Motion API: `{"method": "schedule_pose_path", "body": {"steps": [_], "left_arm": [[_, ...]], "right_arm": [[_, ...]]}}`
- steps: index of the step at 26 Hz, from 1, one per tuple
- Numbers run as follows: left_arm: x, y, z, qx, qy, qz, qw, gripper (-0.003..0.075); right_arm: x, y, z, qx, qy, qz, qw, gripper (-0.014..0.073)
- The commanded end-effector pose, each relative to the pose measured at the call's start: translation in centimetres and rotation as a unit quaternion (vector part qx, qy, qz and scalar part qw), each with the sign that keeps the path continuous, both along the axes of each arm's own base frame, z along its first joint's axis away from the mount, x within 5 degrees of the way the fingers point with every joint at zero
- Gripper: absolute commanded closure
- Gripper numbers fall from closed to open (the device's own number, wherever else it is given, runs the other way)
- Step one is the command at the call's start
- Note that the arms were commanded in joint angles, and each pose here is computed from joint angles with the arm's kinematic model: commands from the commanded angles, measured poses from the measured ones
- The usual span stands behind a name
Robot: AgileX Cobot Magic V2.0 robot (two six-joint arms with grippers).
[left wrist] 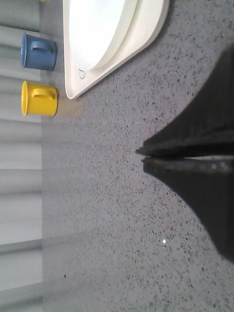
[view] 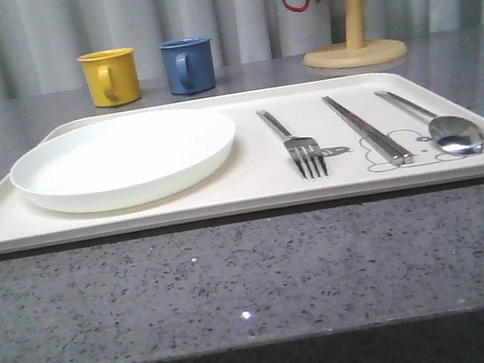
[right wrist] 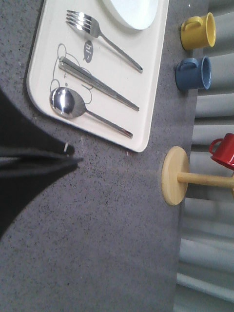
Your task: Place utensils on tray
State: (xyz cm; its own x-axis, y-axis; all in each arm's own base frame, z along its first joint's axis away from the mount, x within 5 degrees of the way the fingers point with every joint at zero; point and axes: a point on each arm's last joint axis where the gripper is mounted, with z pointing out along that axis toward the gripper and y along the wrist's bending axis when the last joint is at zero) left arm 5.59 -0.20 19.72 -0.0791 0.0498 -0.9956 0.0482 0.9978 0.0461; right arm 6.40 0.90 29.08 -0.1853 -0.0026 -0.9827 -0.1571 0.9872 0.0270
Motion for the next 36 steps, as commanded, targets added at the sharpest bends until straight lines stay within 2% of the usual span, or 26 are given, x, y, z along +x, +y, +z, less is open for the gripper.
{"method": "schedule_pose_path", "body": {"steps": [1,4,9,15,36], "left_arm": [[-0.1,0.0,0.8,-0.008,-0.052,-0.001,0.999,0.0738],[-0.1,0.0,0.8,-0.008,-0.052,-0.001,0.999,0.0738],[-0.1,0.0,0.8,-0.008,-0.052,-0.001,0.999,0.0738],[-0.1,0.0,0.8,-0.008,-0.052,-0.001,0.999,0.0738],[-0.1,0.0,0.8,-0.008,-0.052,-0.001,0.999,0.0738]], "right_arm": [[0.2,0.1,1.2,-0.006,-0.048,0.003,0.999,0.0662],[0.6,0.2,-0.1,-0.01,-0.059,0.001,0.998,0.0662],[0.5,-0.2,-4.4,-0.001,-0.099,-0.03,0.995,0.0662],[-0.5,-0.7,-9.1,0.01,-0.084,-0.068,0.994,0.0662],[-0.9,-0.7,-9.1,0.006,-0.089,-0.067,0.994,0.0662]]}}
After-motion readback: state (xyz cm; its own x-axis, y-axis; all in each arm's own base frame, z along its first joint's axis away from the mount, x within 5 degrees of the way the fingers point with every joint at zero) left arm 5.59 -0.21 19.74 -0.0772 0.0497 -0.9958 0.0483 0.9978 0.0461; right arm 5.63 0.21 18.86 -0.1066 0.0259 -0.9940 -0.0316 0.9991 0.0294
